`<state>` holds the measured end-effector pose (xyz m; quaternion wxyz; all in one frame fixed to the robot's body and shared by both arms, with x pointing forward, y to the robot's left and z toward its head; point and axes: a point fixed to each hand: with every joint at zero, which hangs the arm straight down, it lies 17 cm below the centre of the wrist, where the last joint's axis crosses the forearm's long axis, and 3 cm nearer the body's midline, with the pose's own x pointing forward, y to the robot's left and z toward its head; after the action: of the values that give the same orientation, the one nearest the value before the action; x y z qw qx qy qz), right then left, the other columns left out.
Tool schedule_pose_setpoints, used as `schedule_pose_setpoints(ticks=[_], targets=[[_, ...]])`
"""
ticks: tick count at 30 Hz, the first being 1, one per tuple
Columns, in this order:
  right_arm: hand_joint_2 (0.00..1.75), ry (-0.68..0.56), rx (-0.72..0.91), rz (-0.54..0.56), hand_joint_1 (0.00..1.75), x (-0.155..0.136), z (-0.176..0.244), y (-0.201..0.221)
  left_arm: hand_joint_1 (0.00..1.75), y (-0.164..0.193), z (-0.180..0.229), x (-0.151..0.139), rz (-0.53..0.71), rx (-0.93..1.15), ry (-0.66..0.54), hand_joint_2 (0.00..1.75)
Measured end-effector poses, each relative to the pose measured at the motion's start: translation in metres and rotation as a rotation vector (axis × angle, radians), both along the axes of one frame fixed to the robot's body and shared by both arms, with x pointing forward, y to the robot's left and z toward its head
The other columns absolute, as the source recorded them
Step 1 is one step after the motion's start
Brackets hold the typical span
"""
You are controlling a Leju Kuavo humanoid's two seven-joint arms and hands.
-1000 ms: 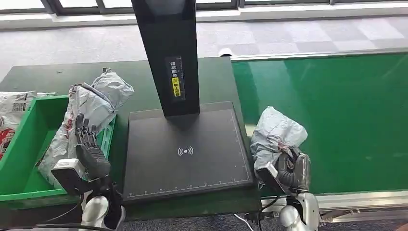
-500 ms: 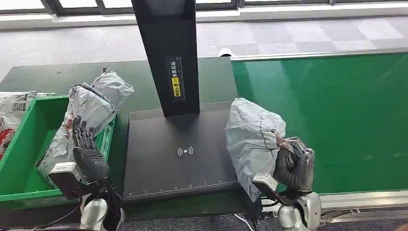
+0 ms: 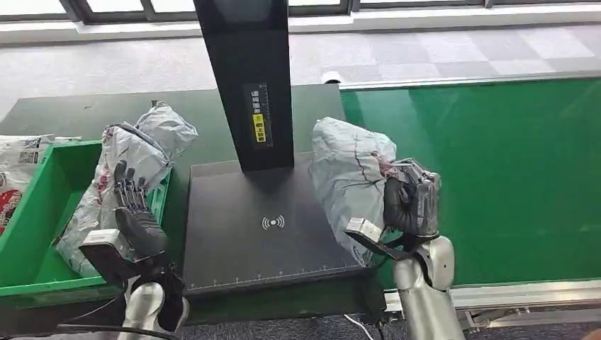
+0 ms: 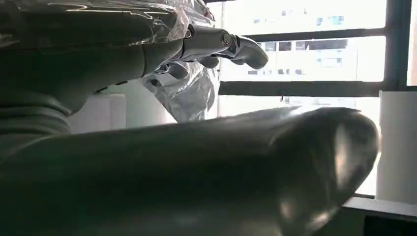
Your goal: Moved the parcel from conveyor to table for the left to box.
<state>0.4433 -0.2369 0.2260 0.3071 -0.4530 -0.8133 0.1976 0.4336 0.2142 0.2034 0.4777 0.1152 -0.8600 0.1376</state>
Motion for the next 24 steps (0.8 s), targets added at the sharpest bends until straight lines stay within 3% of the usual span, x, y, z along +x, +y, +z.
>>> schedule_pose_setpoints(ticks=[8, 24], targets=[[1.75, 0.102, 0.015, 0.111, 1.75, 0.038, -0.023, 0.051, 0.0, -0.017, 0.002, 0.009, -0.043, -0.005, 0.001, 0.0], [1.75, 0.159, 0.019, 0.152, 1.75, 0.048, -0.039, 0.07, 0.0, -0.021, -0.002, 0.012, -0.052, -0.003, 0.013, 0.0]])
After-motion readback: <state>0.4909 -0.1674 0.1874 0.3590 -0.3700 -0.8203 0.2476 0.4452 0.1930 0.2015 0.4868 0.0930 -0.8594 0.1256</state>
